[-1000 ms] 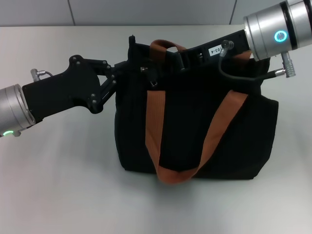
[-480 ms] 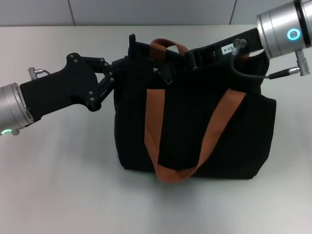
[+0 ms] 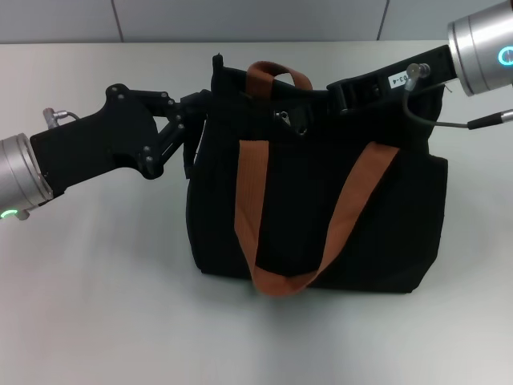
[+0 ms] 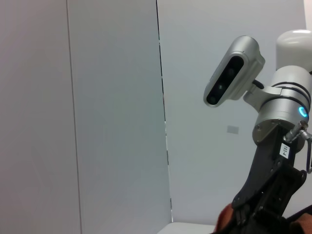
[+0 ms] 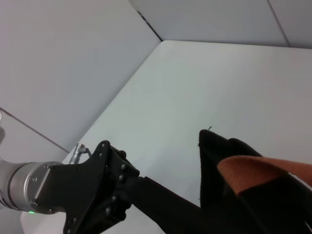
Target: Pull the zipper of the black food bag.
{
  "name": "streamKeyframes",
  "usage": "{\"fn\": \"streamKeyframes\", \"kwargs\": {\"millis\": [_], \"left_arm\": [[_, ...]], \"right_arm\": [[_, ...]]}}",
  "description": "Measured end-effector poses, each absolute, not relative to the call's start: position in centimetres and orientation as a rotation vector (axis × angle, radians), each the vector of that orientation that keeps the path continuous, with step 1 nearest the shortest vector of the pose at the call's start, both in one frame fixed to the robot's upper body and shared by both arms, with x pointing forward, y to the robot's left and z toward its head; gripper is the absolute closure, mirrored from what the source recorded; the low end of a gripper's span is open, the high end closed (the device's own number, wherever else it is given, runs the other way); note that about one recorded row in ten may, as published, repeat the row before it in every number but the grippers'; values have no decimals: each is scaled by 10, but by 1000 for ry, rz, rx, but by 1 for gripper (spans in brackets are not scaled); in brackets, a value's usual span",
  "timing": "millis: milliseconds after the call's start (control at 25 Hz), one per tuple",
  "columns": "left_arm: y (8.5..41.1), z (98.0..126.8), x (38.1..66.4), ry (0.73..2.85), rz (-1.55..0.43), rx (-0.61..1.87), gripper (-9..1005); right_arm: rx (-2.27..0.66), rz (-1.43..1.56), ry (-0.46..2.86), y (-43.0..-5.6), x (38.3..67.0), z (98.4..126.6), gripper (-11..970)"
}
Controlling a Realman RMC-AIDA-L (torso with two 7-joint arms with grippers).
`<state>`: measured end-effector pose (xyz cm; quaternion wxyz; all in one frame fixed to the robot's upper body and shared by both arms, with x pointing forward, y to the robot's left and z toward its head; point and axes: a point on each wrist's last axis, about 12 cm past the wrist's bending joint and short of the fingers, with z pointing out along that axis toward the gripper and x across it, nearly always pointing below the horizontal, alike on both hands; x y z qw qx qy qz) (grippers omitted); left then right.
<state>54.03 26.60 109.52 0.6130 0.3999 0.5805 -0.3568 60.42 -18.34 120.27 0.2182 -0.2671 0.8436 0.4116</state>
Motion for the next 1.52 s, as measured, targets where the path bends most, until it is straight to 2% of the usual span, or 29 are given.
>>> {"fn": "streamKeyframes", "kwargs": {"millis": [1120,1520], "left_arm": [[272,1097,543,1346,-787,888,972],[272,1097,544,1345,-785,886,973]], "right_arm": [[-643,907,2389,-226,593,1220,959],[-668,977,2323,-231,588,1225,884]]}}
